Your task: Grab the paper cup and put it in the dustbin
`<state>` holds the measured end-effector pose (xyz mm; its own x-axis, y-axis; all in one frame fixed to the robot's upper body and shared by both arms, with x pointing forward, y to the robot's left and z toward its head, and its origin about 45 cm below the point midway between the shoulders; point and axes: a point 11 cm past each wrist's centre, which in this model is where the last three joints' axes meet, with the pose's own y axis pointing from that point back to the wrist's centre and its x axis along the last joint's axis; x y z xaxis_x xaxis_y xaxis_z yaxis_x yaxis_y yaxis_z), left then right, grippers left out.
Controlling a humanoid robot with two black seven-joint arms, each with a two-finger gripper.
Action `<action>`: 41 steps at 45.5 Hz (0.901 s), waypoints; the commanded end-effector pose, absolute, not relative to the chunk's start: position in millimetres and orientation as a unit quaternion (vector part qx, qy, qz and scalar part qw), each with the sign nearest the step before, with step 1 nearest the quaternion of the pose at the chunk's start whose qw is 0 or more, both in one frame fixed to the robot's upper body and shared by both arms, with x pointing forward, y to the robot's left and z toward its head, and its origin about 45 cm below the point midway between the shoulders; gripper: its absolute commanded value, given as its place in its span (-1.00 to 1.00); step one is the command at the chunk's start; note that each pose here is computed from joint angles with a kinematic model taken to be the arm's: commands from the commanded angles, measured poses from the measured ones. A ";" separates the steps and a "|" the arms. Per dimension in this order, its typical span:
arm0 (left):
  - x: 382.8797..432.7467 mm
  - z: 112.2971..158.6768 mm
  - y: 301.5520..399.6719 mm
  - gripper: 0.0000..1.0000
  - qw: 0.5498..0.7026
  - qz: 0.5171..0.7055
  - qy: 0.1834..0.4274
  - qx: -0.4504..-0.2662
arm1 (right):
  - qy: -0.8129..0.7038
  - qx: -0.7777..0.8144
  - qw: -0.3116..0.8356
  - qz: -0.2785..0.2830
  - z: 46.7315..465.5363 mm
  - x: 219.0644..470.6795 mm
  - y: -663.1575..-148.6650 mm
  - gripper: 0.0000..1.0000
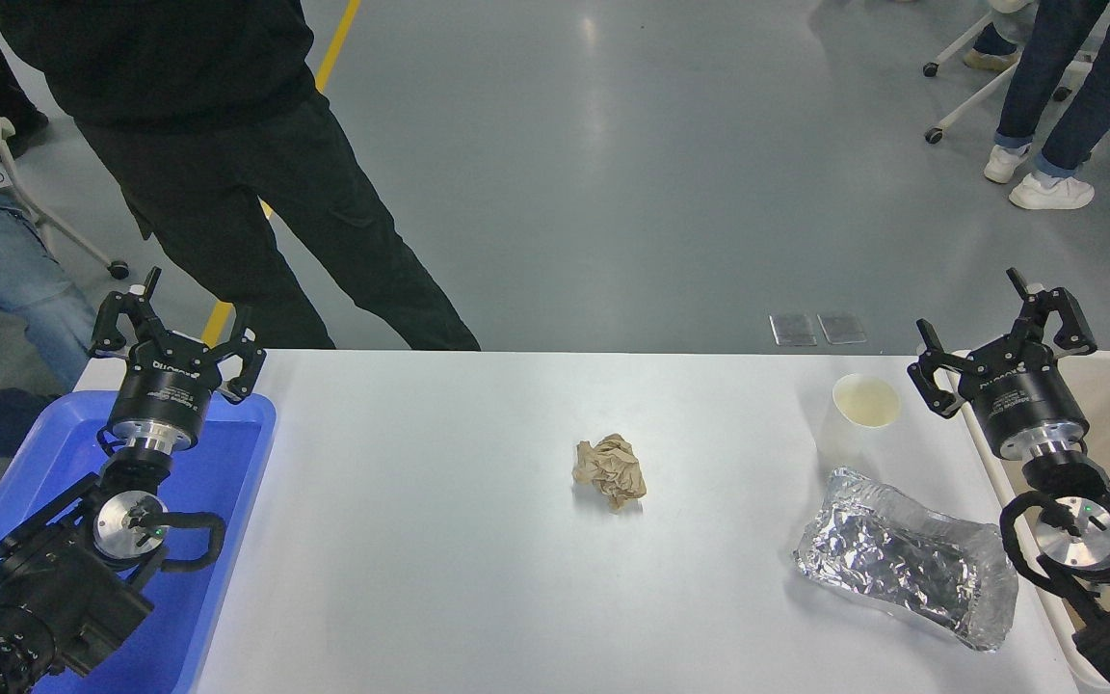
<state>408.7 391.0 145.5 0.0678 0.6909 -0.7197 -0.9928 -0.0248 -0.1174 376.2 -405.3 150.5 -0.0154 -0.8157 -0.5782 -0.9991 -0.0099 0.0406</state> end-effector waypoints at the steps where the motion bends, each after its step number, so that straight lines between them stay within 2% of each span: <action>1: 408.4 145.2 391.1 0.96 0.657 0.641 0.236 -0.320 | 0.675 -0.669 0.207 0.231 152.2 377.8 -405.9 1.00; 29: 408.9 145.9 391.4 0.96 0.656 0.641 0.236 -0.321 | 0.669 -0.675 0.212 0.227 162.7 384.0 -403.5 1.00; 41: 409.1 146.1 391.0 0.96 0.656 0.641 0.236 -0.321 | 0.665 -0.703 0.101 0.229 158.8 369.6 -427.8 1.00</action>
